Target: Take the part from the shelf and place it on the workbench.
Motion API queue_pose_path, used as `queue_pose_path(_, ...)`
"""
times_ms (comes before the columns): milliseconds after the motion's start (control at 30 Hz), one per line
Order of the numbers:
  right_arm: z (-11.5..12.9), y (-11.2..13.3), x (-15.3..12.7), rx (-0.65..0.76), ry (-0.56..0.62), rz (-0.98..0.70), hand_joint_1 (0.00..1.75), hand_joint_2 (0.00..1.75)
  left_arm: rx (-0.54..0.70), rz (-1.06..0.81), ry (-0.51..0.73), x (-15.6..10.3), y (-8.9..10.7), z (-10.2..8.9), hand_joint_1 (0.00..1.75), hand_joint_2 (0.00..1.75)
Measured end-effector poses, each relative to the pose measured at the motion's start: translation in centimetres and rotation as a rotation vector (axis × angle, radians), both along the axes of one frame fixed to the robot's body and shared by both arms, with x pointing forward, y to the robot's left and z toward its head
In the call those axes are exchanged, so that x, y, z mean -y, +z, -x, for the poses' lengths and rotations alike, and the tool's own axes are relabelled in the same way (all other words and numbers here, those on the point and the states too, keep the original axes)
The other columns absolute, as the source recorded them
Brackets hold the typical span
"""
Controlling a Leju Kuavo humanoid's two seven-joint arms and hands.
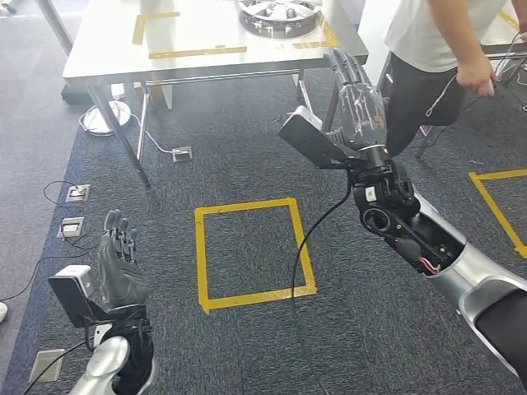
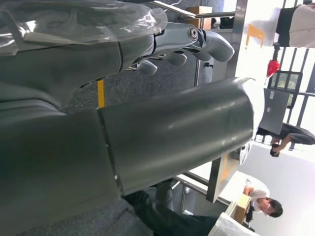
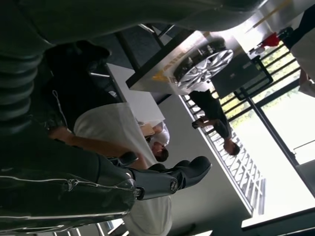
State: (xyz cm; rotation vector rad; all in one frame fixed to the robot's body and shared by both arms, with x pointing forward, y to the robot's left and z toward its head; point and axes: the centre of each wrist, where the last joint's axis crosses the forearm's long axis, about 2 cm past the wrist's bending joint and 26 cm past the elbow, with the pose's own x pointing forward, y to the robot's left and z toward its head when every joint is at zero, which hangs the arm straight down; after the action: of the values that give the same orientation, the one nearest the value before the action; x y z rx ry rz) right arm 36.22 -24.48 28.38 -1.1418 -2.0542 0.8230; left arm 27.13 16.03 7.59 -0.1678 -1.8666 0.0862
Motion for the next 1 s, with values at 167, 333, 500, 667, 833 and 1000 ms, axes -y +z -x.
queue_pose_path(167,0.14,-0.09,-0.05,-0.004,0.009,-0.003,0.0,0.0,0.002,0.001,0.0,-0.01,0.1,-0.01,0.0,0.0)
queue_pose_path(333,0.26,-0.07,-0.05,-0.019,0.025,-0.029,0.0,0.0,0.006,0.003,0.003,-0.03,0.25,-0.03,0.0,0.0)
queue_pose_path(500,0.43,-0.22,-0.05,-0.031,0.038,-0.043,0.0,0.0,0.007,0.002,0.005,-0.16,0.33,-0.02,0.0,0.0)
queue_pose_path(667,0.54,-0.07,-0.03,-0.027,0.042,-0.052,0.0,0.0,0.013,0.004,0.004,-0.18,0.52,-0.07,0.0,0.0)
queue_pose_path(833,0.7,-0.33,0.06,-0.036,0.043,-0.058,0.0,0.0,0.011,0.008,0.003,-0.1,0.59,-0.01,0.0,0.0)
queue_pose_path(1000,0.8,-0.54,0.12,-0.043,0.043,-0.062,0.0,0.0,0.006,0.009,0.002,-0.05,0.59,0.03,0.0,0.0)
